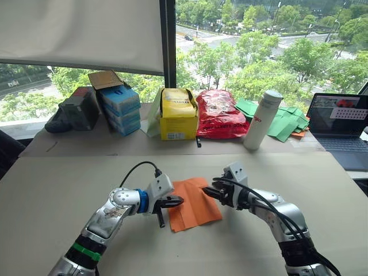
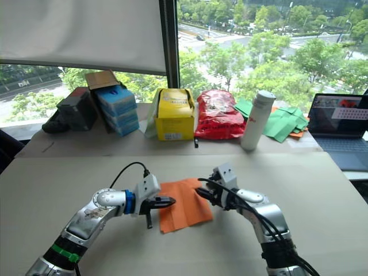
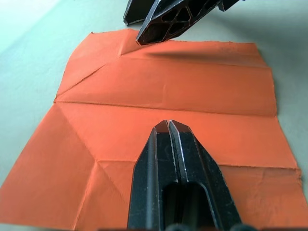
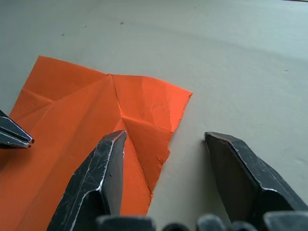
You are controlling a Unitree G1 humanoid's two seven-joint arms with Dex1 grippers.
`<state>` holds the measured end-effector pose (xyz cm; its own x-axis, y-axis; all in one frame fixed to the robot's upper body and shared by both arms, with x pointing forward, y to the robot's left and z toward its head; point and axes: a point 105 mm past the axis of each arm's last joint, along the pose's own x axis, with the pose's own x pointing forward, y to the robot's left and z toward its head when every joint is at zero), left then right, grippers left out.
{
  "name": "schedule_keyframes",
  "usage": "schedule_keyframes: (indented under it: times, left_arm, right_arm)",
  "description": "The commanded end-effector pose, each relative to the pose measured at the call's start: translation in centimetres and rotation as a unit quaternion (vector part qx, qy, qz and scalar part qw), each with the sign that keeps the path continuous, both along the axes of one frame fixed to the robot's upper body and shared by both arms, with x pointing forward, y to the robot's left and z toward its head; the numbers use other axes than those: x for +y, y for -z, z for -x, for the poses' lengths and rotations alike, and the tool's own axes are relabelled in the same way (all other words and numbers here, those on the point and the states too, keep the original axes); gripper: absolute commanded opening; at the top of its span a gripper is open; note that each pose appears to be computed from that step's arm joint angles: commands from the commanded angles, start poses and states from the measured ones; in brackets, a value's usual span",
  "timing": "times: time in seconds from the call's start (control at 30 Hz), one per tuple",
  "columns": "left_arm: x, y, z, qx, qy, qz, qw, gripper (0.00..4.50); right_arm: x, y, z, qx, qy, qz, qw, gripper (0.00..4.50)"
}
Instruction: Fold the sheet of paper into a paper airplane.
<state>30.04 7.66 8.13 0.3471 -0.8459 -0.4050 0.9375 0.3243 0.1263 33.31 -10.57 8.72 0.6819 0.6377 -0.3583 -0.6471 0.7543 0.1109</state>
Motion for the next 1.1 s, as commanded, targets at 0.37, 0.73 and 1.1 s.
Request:
schedule_keyframes:
  times: [0.37,0.73,1.1]
  left_arm:
    - [-1.8,3.3,-0.2,-0.001,0.042,-0.054,0.998,0.0]
    - [-0.9,3.6,0.4,0.006,0.037,-0.055,0.998,0.0]
    - [0.1,3.6,0.8,0.008,0.028,-0.06,0.998,0.0]
  right_arm:
    - [1.0,-0.2,0.4,-0.002,-0.014,0.007,1.0,2.9]
    - [2.8,-0.4,-0.6,-0.008,-0.027,-0.011,1.0,2.9]
    - [3.4,-1.7,-0.4,-0.055,-0.043,-0.044,0.997,0.04]
